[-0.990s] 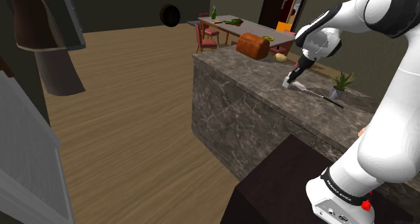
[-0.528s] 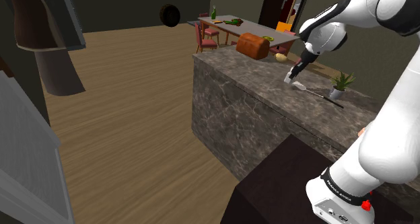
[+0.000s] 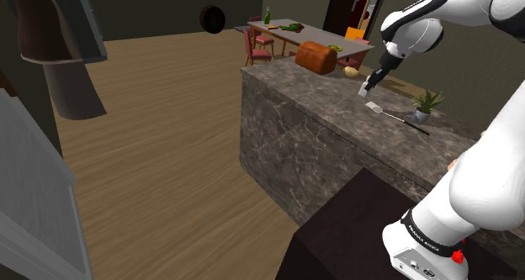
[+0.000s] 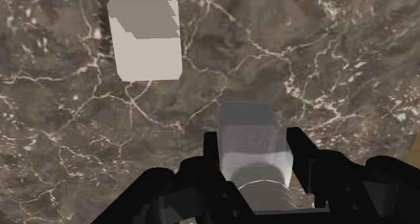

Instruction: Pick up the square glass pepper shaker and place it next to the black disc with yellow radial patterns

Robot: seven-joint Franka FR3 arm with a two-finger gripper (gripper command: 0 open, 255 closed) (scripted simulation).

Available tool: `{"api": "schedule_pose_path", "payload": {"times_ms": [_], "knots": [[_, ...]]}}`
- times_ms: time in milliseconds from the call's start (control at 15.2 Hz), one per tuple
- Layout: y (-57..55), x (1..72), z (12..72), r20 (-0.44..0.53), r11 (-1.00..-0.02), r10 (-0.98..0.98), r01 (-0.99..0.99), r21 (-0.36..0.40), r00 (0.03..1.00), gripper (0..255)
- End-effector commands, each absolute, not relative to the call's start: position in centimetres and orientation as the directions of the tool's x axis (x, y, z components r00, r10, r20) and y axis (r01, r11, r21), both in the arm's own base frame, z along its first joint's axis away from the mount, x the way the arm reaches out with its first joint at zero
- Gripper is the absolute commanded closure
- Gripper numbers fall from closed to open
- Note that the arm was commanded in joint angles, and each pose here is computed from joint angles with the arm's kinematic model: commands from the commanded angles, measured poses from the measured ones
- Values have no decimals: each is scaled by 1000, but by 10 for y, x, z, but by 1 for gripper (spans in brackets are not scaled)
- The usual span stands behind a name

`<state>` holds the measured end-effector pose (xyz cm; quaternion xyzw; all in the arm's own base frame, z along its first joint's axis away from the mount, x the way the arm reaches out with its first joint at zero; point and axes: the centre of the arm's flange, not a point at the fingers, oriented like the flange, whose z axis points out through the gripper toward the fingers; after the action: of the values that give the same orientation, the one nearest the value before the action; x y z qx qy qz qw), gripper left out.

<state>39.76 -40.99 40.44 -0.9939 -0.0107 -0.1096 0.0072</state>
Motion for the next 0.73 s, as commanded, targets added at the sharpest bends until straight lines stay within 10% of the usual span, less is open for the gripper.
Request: {"api": "schedule_pose_path", "payload": {"times_ms": [0,660], "knots": [[-411,397,415,217,-1000,20,23,-12,976,255],[-411,397,468,217,-1000,20,23,-12,976,255]]}}
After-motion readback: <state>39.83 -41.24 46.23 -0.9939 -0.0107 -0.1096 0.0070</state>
